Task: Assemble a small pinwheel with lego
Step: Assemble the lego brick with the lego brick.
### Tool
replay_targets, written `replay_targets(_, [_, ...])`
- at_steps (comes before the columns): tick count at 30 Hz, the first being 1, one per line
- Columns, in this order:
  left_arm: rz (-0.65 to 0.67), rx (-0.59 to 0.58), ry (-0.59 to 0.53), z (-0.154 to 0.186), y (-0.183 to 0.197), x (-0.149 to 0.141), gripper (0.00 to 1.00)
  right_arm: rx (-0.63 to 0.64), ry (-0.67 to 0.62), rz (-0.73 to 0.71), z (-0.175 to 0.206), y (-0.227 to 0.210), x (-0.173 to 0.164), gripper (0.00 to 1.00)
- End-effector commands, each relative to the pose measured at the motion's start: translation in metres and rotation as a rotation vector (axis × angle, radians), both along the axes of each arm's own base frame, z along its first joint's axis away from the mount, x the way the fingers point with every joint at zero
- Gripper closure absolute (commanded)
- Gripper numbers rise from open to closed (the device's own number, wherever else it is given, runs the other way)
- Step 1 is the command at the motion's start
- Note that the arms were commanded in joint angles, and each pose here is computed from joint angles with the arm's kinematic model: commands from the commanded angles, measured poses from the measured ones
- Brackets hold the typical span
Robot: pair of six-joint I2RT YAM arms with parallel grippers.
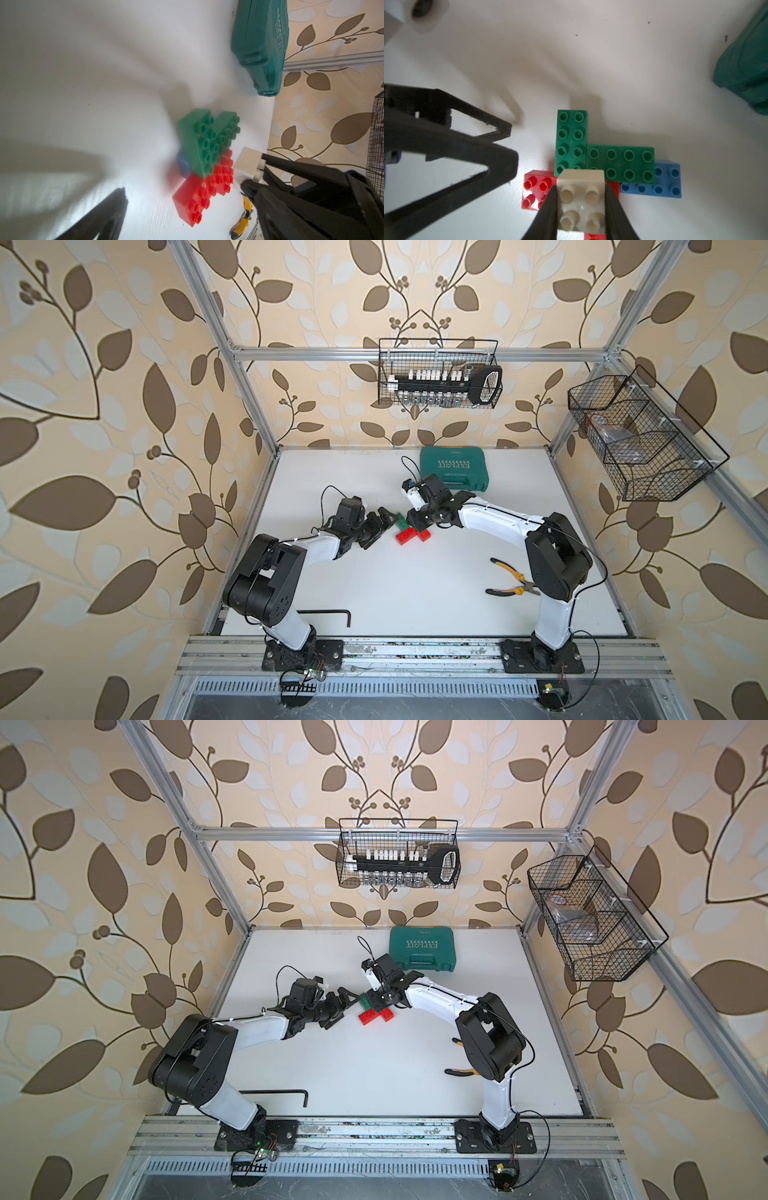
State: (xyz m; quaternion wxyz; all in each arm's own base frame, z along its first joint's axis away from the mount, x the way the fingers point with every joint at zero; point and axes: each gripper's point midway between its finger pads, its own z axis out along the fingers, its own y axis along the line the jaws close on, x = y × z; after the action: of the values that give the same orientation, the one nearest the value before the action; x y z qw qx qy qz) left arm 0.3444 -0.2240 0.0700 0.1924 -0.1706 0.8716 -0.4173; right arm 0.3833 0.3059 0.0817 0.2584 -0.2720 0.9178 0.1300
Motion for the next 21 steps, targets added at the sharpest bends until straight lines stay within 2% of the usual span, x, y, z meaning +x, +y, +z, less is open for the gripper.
replay_targets(1, [-0.036, -0.042, -0.028, 0.004, -0.009, 0.006, 0.01, -0.034, 0.001, 0.024, -0.002, 0.0, 0.002, 0.81])
replay_targets(15, [-0.067, -0.024, -0.007, -0.009, -0.017, 0.003, 0.01, -0.078, 0.069, 0.014, -0.043, -0.004, -0.001, 0.81])
replay_targets(18, [-0.068, -0.016, -0.002, -0.011, -0.016, 0.004, 0.01, -0.116, 0.076, -0.019, -0.051, -0.015, -0.003, 0.82])
replay_targets(21, [-0.058, -0.003, 0.006, -0.012, -0.014, 0.003, 0.01, -0.209, 0.166, 0.006, -0.069, -0.026, -0.014, 0.82])
